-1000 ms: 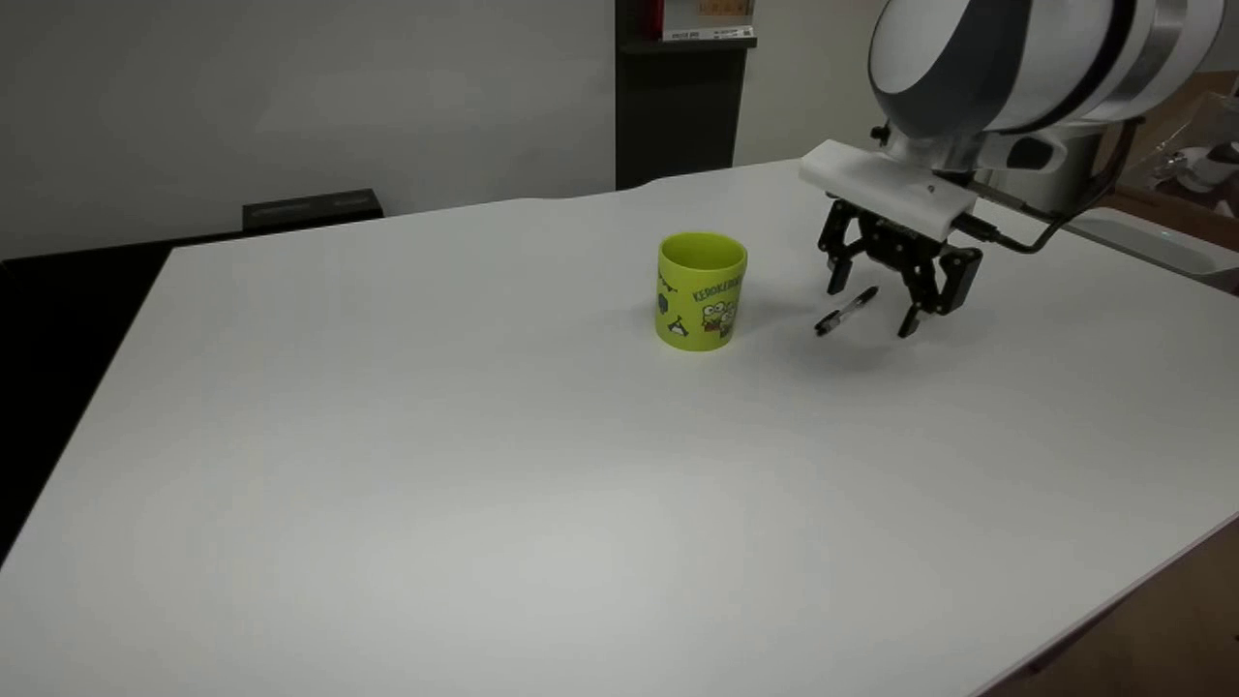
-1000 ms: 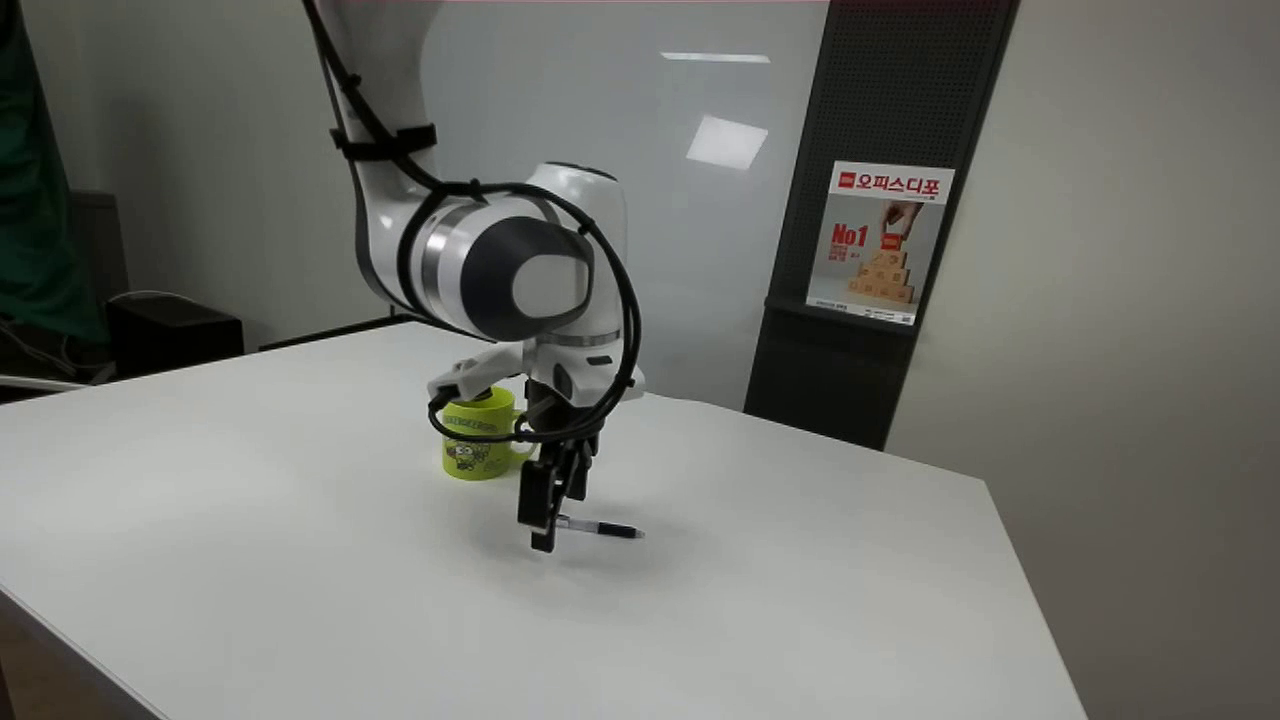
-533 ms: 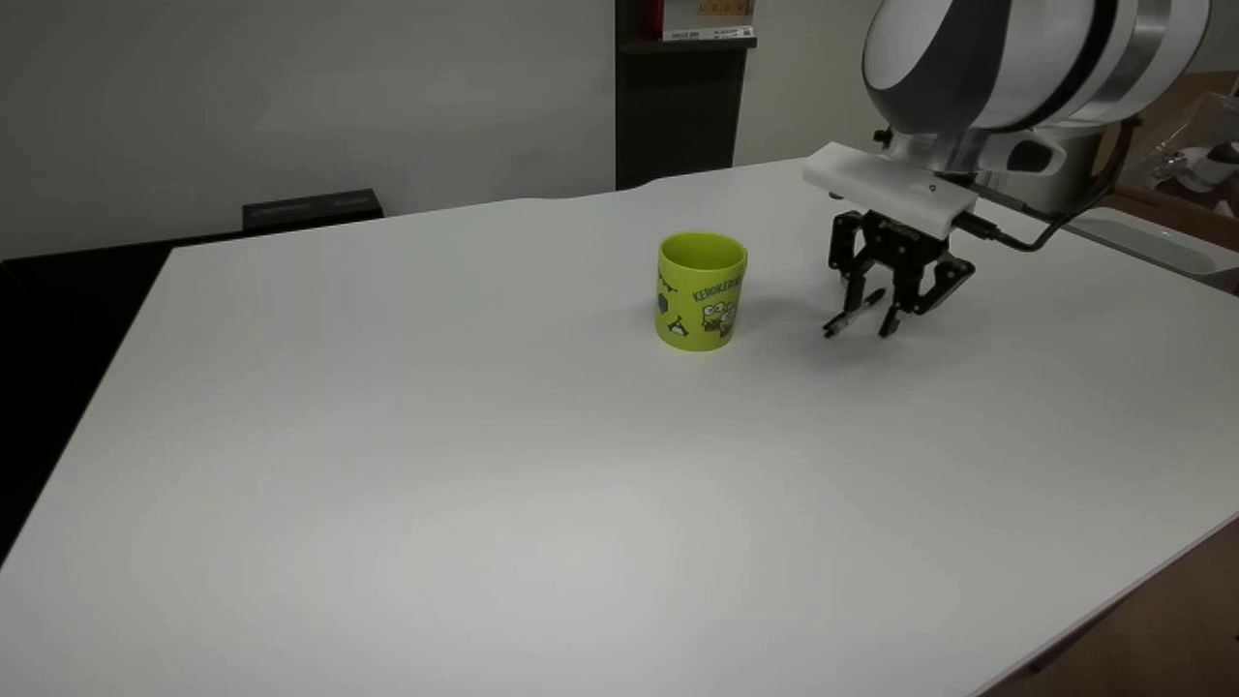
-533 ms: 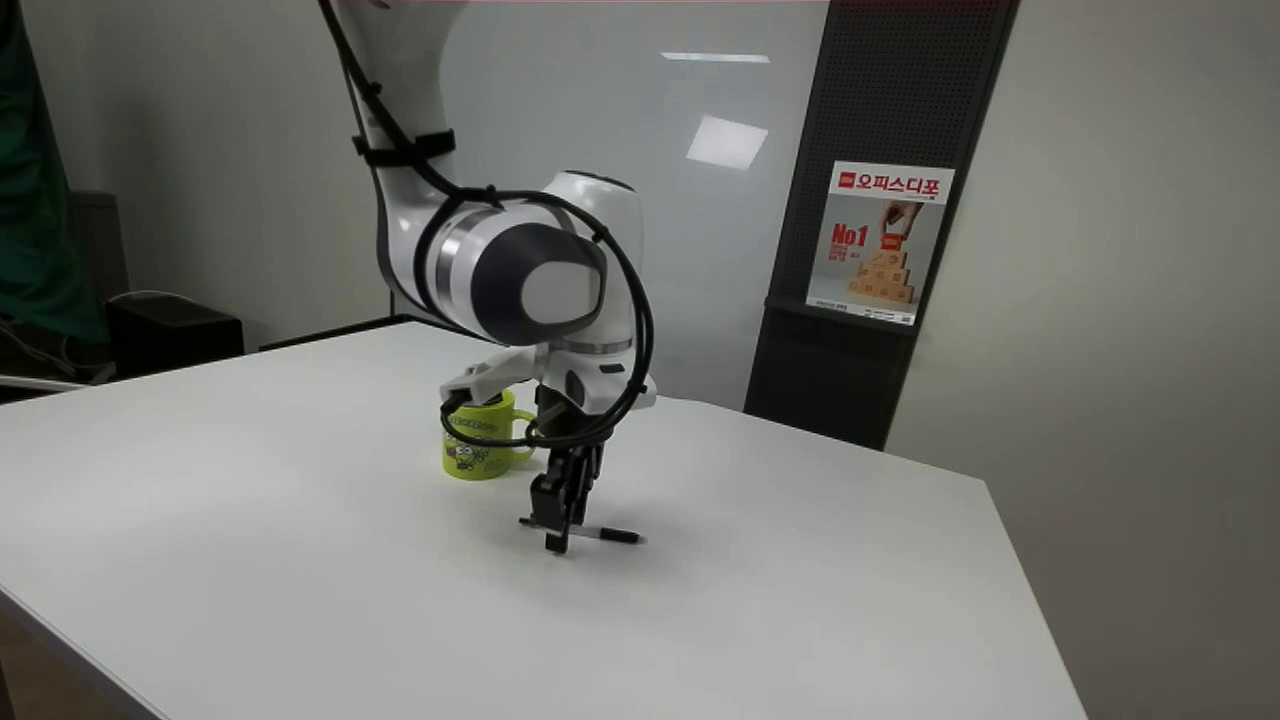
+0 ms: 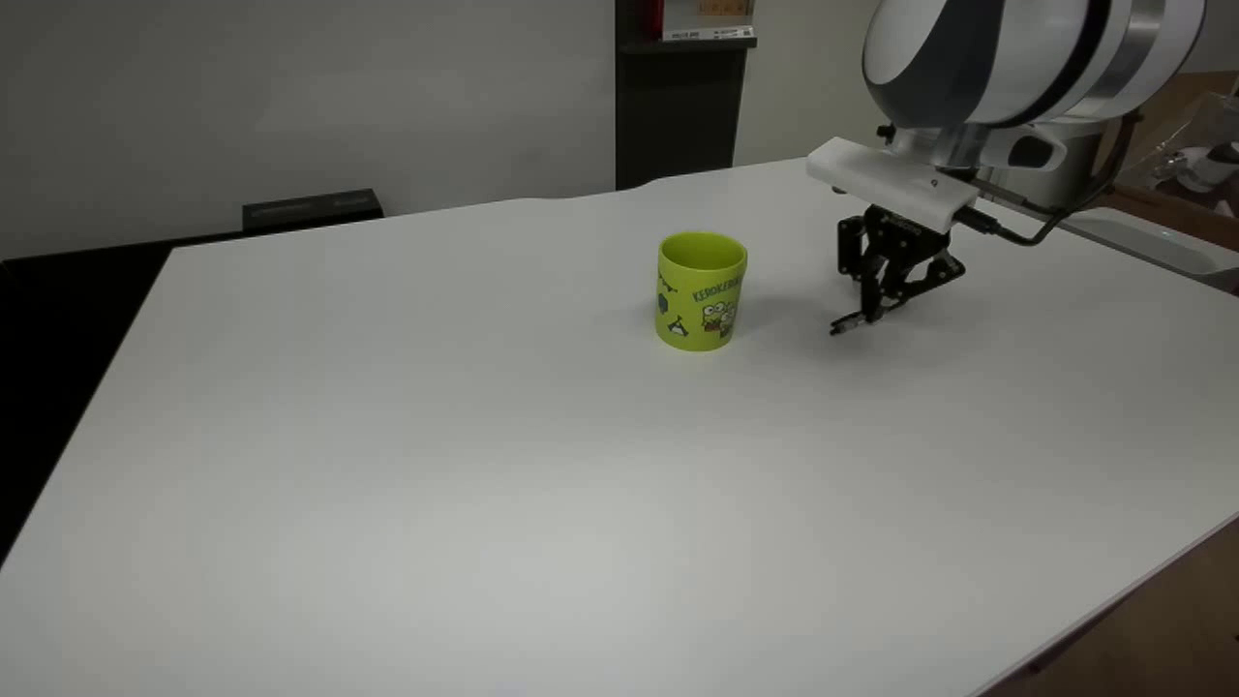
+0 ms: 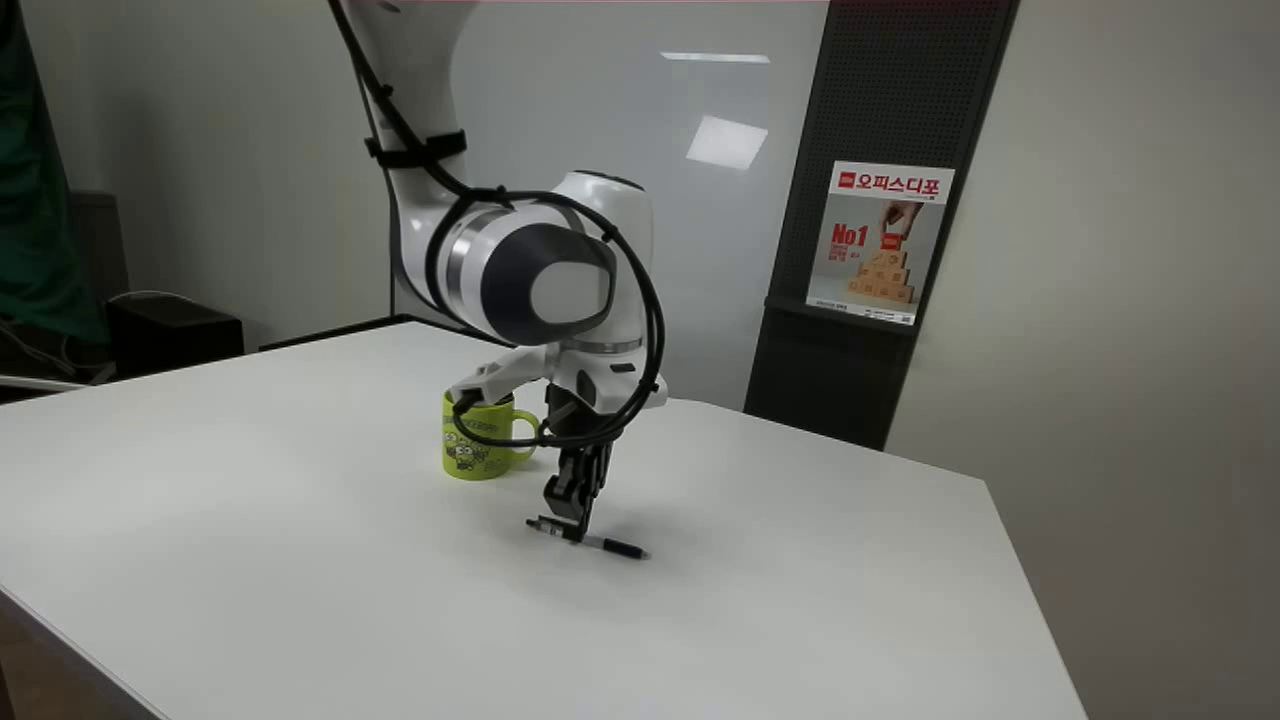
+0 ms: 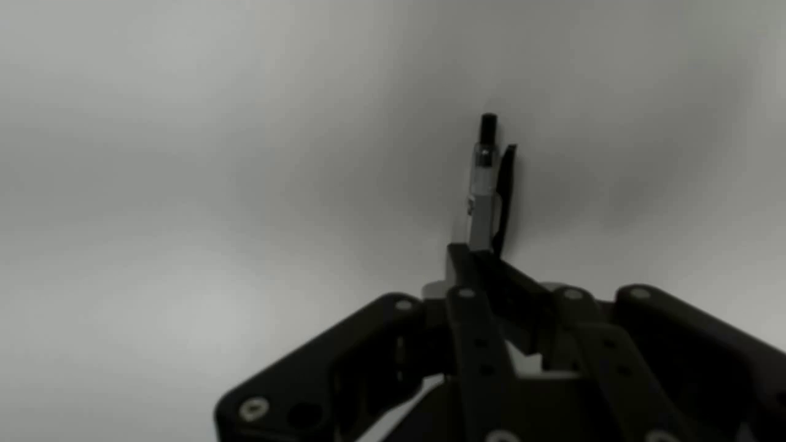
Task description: Put the pen in the cup
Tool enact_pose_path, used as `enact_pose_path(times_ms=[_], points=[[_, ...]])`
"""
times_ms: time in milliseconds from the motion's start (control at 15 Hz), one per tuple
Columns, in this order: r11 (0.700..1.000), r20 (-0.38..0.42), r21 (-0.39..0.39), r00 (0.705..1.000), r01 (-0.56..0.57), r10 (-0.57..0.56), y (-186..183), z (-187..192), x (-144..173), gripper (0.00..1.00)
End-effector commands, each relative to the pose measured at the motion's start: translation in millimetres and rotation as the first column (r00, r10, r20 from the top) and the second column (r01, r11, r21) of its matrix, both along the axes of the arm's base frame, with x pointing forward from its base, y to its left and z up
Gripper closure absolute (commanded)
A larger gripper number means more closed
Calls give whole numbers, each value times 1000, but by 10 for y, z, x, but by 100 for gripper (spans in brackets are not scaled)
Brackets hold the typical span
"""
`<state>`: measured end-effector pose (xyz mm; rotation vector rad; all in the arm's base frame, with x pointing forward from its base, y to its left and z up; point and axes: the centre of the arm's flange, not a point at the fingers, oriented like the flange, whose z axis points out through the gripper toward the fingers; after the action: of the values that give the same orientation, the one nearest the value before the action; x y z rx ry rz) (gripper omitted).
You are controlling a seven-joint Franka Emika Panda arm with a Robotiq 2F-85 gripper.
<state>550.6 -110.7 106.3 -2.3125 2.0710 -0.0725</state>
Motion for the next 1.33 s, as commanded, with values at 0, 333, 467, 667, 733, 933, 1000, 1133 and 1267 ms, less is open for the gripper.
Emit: enact_pose_path(times_ms=[0,333,467,667,733,933,1000,1133,1267], points=[[1000,8,7,1000,-3,3,-56,13,69,63],[1000,34,-7,999,-12,12,-83,110,100,28],[1000,38,-12,999,-8,9,-110,118,114,16],[1000,40,-24,999,5,-4,-176,125,137,0],[1000,40,-26,999,12,-11,-204,122,141,0],[999,34,-33,999,27,-26,-267,105,136,0],[999,30,-36,999,30,-29,-282,90,133,0],[999,23,-41,999,34,-33,-296,64,127,0],[998,15,-48,999,40,-39,-301,28,125,0]])
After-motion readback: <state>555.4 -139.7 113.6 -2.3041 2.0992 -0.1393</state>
